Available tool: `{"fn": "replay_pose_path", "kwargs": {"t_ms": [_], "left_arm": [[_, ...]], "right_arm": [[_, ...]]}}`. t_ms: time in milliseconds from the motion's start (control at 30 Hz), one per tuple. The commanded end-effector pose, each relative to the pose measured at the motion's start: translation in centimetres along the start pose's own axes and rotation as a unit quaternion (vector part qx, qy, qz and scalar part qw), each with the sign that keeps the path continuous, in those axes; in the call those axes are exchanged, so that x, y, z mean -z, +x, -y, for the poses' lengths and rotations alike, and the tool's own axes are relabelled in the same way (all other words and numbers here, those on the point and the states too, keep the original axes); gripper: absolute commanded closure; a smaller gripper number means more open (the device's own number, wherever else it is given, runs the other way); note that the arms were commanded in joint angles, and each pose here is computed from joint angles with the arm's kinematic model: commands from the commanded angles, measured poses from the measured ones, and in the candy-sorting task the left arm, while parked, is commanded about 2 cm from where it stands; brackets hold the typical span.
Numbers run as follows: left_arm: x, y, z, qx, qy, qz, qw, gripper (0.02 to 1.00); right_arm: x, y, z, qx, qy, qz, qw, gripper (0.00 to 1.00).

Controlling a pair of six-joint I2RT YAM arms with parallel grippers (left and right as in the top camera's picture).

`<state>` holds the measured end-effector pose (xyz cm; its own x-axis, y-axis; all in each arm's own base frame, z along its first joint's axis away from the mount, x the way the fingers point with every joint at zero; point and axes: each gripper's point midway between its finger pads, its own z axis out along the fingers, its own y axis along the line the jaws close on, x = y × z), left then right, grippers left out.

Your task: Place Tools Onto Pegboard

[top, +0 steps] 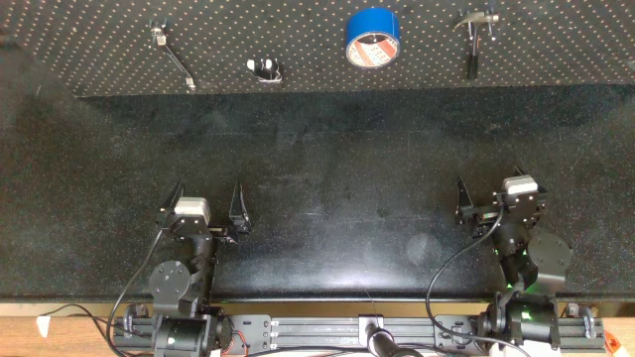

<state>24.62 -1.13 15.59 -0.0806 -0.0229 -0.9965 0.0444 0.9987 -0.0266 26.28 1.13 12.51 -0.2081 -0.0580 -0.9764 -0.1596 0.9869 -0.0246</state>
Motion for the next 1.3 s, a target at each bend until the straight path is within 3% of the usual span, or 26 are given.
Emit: {"fn": "replay_pose_path", "kwargs": {"t_ms": [33,167,600,1300], "left_arm": [[0.0,0.1,0.2,-0.004,0.006,-0.001,1.000,0.023],[0.0,0.1,0.2,-0.005,0.006,-0.001,1.000,0.023],[0.0,0.1,0.2,-0.004,0.006,-0.001,1.000,0.023],[0.0,0.1,0.2,-0.005,0.006,-0.001,1.000,0.023]], "right_arm": [[0.8,-0.3,-0.4,-0.015,-0.002,0.011,1.000,0.003],[1.2,0.4,-0.6,-0.039,-0.004,0.000,0.999,0.003],[2.5,-3.4,-1.8,-0.008,-0.021,0.087,0.996,0.005],[2.5,-3.4,-1.9,-0.008,-0.024,0.087,0.996,0.005]]}}
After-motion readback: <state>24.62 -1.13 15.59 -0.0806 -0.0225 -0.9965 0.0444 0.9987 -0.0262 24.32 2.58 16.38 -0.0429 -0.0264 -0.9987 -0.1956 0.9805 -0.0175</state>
